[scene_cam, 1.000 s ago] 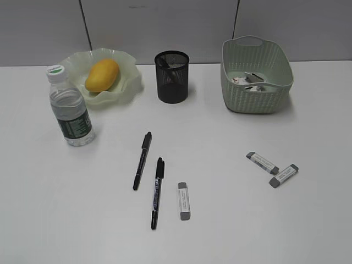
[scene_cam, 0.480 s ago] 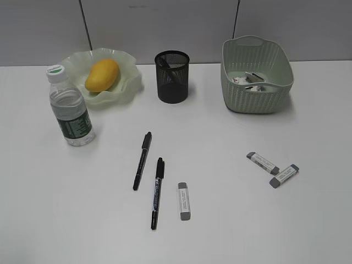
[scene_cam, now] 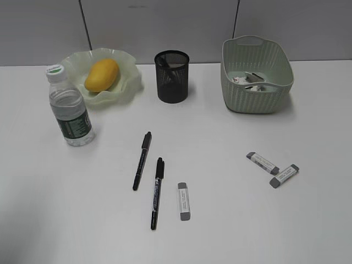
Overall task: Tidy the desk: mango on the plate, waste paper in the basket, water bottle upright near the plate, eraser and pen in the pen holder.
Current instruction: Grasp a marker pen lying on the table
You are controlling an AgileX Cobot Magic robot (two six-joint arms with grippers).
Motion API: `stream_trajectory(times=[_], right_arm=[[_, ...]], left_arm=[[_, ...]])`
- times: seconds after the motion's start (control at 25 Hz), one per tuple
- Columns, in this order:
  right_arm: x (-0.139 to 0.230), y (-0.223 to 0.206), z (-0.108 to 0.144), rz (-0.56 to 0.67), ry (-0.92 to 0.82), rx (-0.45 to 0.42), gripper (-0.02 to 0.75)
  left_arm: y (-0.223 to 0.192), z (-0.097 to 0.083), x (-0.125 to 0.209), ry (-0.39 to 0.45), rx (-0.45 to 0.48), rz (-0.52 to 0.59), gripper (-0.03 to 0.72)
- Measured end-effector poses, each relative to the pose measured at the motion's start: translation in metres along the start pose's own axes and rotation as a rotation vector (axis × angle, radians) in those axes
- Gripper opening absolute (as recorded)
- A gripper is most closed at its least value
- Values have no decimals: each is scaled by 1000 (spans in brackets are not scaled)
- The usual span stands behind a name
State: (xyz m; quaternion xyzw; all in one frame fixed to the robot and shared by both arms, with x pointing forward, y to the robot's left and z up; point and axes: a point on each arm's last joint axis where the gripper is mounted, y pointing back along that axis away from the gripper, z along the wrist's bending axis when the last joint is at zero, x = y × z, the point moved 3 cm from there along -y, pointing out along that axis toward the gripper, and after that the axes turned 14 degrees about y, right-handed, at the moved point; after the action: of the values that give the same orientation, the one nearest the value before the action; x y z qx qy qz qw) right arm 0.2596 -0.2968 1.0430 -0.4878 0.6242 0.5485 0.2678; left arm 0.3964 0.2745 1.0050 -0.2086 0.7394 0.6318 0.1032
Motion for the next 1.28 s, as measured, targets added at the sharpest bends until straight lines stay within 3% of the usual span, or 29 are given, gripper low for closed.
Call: stream_trajectory(times=[0.2,0.56,0.84,1.0,1.28], right_arm=[[0,0,0,0,0,1,447],[0,0,0,0,0,1,432],[0,0,0,0,0,1,394],[0,0,0,0,0,1,381],[0,0,0,0,0,1,374]], left_arm=[[-24,-25,-16,-87,26,94,435],[-53,-105,-40,-170,123,144,384],[-82,-155,-61,-123,129,193,382],[-97,-169,-68,-113,119,210,382],[-116,-173,-71,-88,95,220,382]])
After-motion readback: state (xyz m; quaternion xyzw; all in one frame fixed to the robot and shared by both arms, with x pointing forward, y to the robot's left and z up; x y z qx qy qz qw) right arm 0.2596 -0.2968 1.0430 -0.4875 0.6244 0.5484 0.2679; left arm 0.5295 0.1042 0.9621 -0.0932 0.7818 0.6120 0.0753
